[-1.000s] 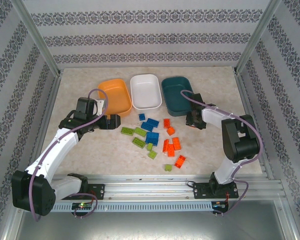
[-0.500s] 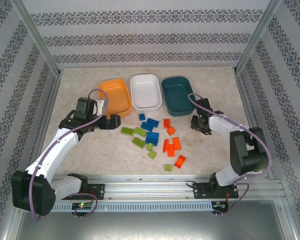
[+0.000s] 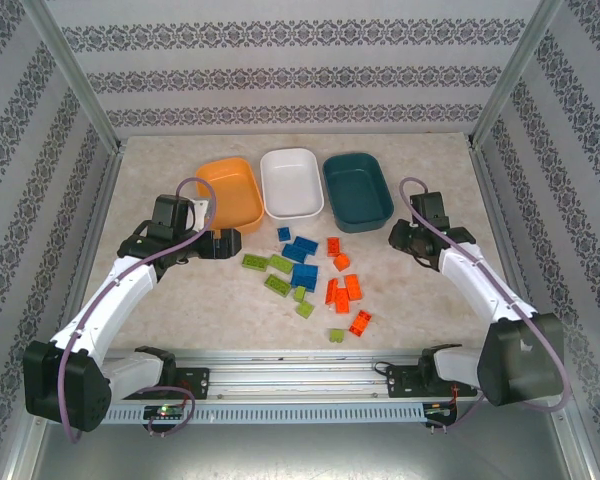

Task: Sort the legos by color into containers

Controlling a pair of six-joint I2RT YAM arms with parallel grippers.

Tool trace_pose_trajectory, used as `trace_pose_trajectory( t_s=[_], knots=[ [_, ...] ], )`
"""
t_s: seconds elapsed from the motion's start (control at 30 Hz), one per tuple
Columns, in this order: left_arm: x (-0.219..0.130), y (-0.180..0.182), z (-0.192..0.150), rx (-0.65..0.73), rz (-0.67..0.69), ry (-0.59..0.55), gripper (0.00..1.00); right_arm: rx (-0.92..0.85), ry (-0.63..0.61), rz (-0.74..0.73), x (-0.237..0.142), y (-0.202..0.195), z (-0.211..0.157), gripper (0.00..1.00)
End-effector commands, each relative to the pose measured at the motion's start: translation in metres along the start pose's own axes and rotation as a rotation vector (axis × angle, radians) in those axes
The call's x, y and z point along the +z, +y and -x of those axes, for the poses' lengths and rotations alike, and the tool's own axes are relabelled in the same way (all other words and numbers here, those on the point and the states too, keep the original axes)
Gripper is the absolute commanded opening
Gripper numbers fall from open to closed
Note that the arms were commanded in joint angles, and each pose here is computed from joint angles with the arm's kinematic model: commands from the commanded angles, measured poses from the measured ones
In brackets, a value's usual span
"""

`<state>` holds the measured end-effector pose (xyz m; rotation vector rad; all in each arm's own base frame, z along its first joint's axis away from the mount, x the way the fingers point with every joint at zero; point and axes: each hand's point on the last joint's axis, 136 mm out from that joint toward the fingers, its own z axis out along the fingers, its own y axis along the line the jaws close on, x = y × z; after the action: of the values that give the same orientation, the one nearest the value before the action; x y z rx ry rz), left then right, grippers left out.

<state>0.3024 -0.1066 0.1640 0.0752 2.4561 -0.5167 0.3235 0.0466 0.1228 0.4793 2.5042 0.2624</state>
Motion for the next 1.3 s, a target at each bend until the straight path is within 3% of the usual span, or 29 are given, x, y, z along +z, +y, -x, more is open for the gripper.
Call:
trace_pose_trajectory(
  t_s=[0.0, 0.17, 0.37, 0.6, 0.73, 0.87, 1.03, 1.27],
  knots=[
    [-0.001, -0.003, -0.006, 0.002, -0.013, 0.011, 1.00, -0.016, -0.020, 0.092, -0.019, 0.032, 0.017, 0.30],
    [0.000, -0.005, -0.006, 0.001, -0.025, 0.013, 1.00, -0.076, 0.008, 0.143, -0.008, 0.079, 0.040, 0.30],
    [0.002, -0.011, -0.008, 0.007, -0.067, 0.031, 1.00, -0.141, 0.091, 0.138, 0.049, 0.124, 0.056, 0.29],
    [0.006, -0.013, -0.011, 0.003, -0.081, 0.052, 1.00, -0.181, 0.173, 0.058, 0.120, 0.134, 0.065, 0.29],
    [0.008, -0.014, -0.012, -0.002, -0.089, 0.060, 1.00, -0.186, 0.193, 0.019, 0.136, 0.129, 0.065, 0.41],
    [0.009, -0.014, -0.013, -0.006, -0.095, 0.070, 1.00, -0.196, 0.179, 0.019, 0.126, 0.127, 0.070, 0.54],
    [0.010, -0.015, -0.012, -0.007, -0.099, 0.073, 1.00, -0.198, 0.127, 0.039, 0.085, 0.123, 0.076, 0.59],
    [0.008, -0.024, -0.012, 0.004, -0.150, 0.060, 1.00, -0.222, 0.135, 0.048, 0.013, 0.096, 0.010, 0.65]
  ],
)
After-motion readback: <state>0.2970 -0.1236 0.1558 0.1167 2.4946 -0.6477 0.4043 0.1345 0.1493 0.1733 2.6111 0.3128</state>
